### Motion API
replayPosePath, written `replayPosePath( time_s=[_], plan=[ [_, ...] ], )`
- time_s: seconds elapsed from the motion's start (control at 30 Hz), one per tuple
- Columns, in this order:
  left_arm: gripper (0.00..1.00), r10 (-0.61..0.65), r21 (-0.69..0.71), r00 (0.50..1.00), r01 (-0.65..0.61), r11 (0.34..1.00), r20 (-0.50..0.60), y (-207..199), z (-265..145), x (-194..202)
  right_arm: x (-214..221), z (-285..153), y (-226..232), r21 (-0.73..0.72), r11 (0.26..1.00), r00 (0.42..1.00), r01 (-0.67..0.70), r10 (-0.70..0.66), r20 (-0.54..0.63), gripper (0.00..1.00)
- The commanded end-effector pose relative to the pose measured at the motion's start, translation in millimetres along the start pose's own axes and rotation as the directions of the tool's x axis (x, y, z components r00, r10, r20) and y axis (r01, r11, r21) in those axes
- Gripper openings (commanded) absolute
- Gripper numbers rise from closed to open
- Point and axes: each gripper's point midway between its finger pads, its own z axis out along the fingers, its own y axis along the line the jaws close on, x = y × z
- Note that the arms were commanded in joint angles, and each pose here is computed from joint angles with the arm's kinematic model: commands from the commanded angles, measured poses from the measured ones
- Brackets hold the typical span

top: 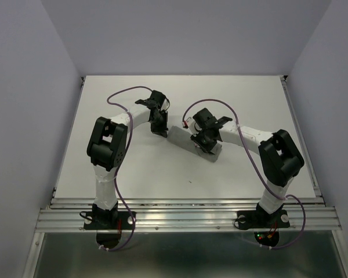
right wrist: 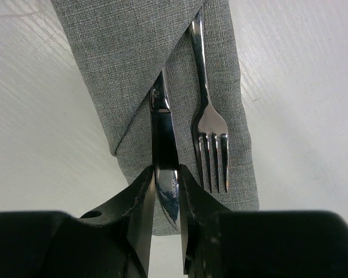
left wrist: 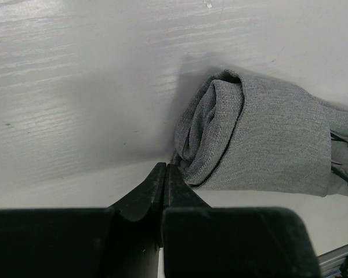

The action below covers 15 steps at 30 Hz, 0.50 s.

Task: Fold the napkin into a case and place the utensils inside
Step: Stuff the knife into the folded napkin.

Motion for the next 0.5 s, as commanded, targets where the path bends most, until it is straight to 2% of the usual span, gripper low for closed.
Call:
replayPosePath(
  time_s=[0.0, 0.47],
  plan=[
    [0.09, 0.03, 0.027, 0.999, -0.03, 0.999, 0.014, -10.3, -7.5, -7.3, -22.3, -2.4, -0.4, 0.011, 1.0, 0.999, 0.023, -0.024, 0.043, 0.22],
    [0.09, 0.034, 0.039, 0.999, -0.034, 0.999, 0.005, -11.2, -3.9, -3.3, -31.6, 4.0, 2.8, 0.001, 0.999, 0.998, 0.038, -0.038, 0.059, 0.22]
  ],
)
